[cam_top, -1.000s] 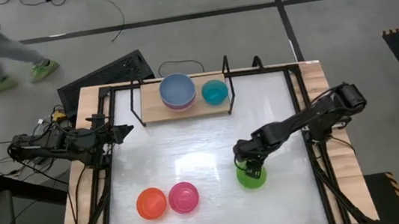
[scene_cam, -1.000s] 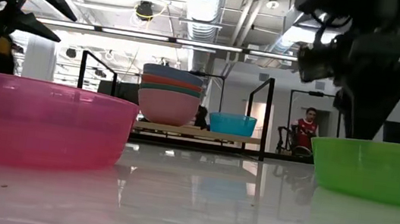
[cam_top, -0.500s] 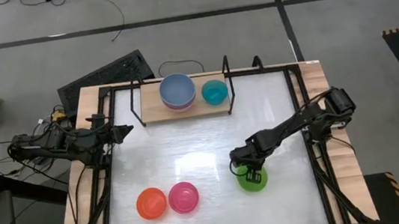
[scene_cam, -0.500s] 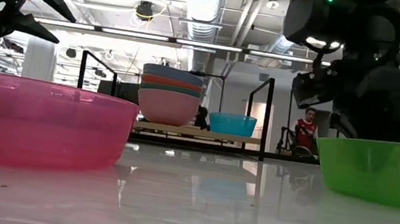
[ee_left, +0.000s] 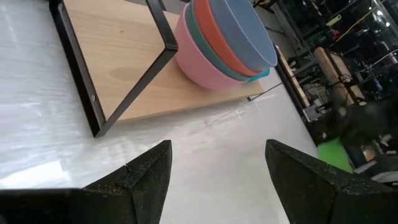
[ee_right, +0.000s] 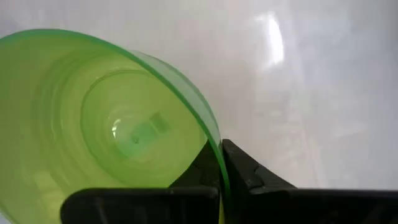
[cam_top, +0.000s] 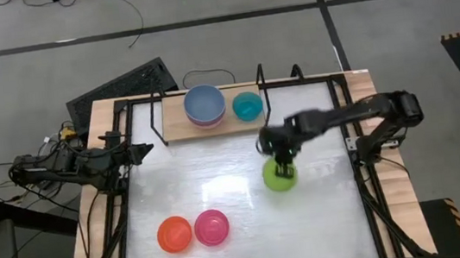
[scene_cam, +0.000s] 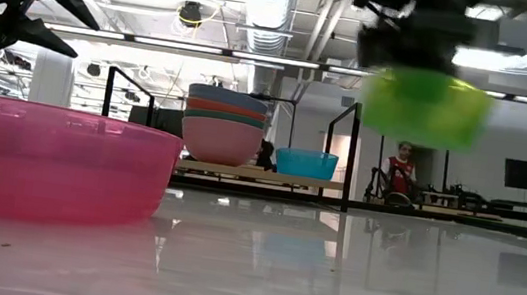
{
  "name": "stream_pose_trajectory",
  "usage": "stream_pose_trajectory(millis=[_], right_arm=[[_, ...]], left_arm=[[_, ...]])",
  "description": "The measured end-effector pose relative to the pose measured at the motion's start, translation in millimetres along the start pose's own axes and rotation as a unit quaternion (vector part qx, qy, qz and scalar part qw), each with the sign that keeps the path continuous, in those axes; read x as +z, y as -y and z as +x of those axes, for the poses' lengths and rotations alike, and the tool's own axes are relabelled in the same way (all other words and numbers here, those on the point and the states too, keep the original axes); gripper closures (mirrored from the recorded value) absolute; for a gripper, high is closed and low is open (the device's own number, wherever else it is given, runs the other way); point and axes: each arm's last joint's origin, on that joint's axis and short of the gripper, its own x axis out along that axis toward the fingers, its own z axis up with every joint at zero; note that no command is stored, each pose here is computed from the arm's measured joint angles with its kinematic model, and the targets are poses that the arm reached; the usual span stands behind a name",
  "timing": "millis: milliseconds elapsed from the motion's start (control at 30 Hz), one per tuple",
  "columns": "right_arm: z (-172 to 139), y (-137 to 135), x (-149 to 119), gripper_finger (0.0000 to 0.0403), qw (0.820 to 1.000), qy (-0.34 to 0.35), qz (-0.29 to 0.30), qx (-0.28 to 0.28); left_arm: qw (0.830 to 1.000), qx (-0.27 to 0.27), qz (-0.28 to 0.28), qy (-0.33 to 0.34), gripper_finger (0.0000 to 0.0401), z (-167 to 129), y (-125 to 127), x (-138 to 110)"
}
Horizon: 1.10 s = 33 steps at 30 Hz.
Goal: Place and stack bowls onto a shelf
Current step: Stack the green bowl on top of the light blue bowl on the shelf
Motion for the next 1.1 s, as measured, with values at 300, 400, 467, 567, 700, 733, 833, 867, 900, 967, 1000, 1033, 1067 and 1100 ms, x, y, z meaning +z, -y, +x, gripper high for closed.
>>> stream_pose_trajectory(millis=[300, 400, 467, 567, 700, 733, 833, 867, 900, 967, 1000, 1033, 1067, 1100], right_arm=[[-87, 36, 64, 0.0381, 0.984, 0.167, -0.057, -0.016], [-112, 46, 79, 0.0381, 0.972, 0.218, -0.082, -0.033], [-121, 52, 90, 0.0381, 0.965, 0.240, -0.099, -0.045], [-134, 67, 102, 0.0381, 0.955, 0.266, -0.115, -0.067], [-135, 88, 122, 0.0381, 0.943, 0.286, -0.138, -0.097], [-133, 92, 125, 0.0381, 0.944, 0.280, -0.144, -0.102], [-132, 105, 140, 0.0381, 0.934, 0.294, -0.163, -0.122], [-130, 110, 142, 0.0381, 0.935, 0.286, -0.168, -0.126], [-128, 115, 145, 0.0381, 0.934, 0.284, -0.172, -0.132], [-129, 124, 152, 0.0381, 0.929, 0.290, -0.180, -0.144], [-129, 130, 153, 0.0381, 0.929, 0.287, -0.180, -0.149], [-131, 135, 153, 0.0381, 0.928, 0.287, -0.182, -0.154], [-134, 139, 153, 0.0381, 0.925, 0.290, -0.186, -0.161], [-134, 143, 154, 0.0381, 0.923, 0.289, -0.192, -0.167]], left_arm=[[1.000, 0.001, -0.006, 0.002, 0.0156, 0, 0, 0], [1.000, 0.002, -0.006, 0.004, 0.0156, 0, 0, 0], [1.000, 0.005, -0.006, 0.004, 0.0156, 0, -1, 0], [1.000, 0.008, -0.010, 0.005, 0.0156, 0, -1, 0], [1.000, 0.011, -0.012, 0.010, 0.0156, 0, -2, 0], [1.000, 0.011, -0.012, 0.012, 0.0156, 0, -2, 0], [1.000, 0.015, -0.016, 0.020, 0.0156, 0, -2, 1], [0.999, 0.016, -0.017, 0.021, 0.0156, 0, -2, 1], [0.999, 0.019, -0.017, 0.024, 0.0156, 0, -3, 1], [0.999, 0.020, -0.018, 0.029, 0.0156, 0, -3, 1], [0.999, 0.021, -0.020, 0.030, 0.0156, 0, -3, 1], [0.999, 0.022, -0.022, 0.032, 0.0156, 0, -3, 1], [0.999, 0.023, -0.023, 0.036, 0.0156, 0, -3, 1], [0.999, 0.024, -0.023, 0.040, 0.0156, 0, -3, 2]])
